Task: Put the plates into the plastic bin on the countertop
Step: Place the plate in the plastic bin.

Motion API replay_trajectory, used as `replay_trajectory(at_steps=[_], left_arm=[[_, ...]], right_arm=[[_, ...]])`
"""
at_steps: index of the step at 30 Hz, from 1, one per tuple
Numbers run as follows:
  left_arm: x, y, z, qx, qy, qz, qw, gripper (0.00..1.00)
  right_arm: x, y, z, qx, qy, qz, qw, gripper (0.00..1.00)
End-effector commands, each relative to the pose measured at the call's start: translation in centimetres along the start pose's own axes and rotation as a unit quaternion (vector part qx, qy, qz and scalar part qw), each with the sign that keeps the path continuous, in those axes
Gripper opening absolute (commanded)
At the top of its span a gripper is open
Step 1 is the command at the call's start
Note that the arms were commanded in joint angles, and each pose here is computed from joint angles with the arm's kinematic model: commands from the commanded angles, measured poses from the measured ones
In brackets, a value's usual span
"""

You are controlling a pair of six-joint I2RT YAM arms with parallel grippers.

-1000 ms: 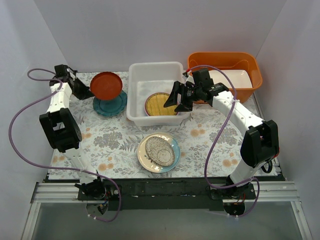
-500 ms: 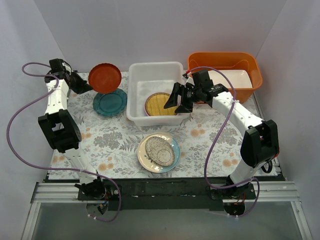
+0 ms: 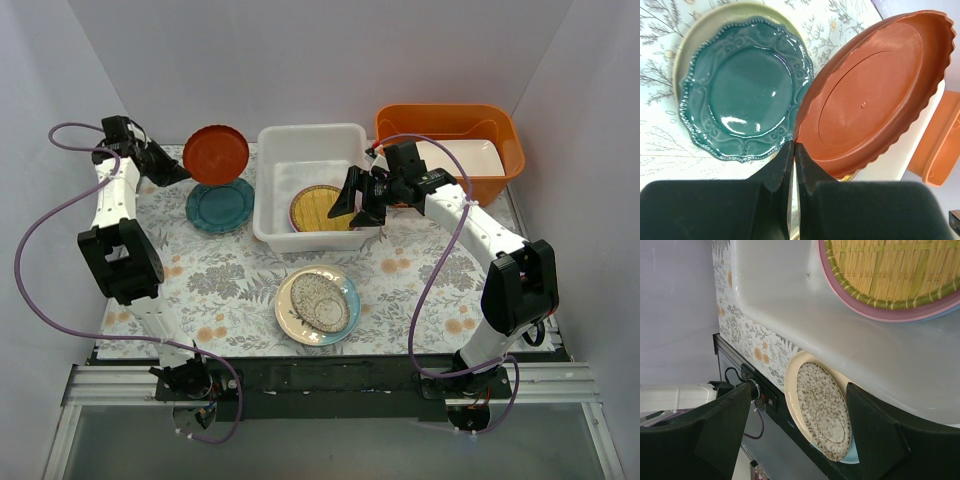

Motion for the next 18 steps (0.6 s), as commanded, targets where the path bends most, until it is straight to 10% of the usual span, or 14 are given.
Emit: replay_trajectory(at_steps=[1, 18], left_arm=[[-2.7, 0.0, -4.0, 0.042, 0.027, -0.023, 0.999, 0.00], [1.1, 5.8, -9.7, 0.087, 0.044, 0.041, 0.994, 0.00]], right_arm=[[-1.3, -0.3, 1.6, -0.031, -0.023, -0.023, 0.999, 0.83], [-1.3, -0.2, 1.6, -0.034, -0.021, -0.021, 0.999, 0.83]])
Point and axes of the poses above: each gripper's point midway between its finger pads, its own x axis out along the fingers, its own z axis along the line the jaws close on, y = z × x, the point moved 4 cm from there along -x, back along the fingers, and after that the axes turned 4 degrees about x, right-handed, at the moved point
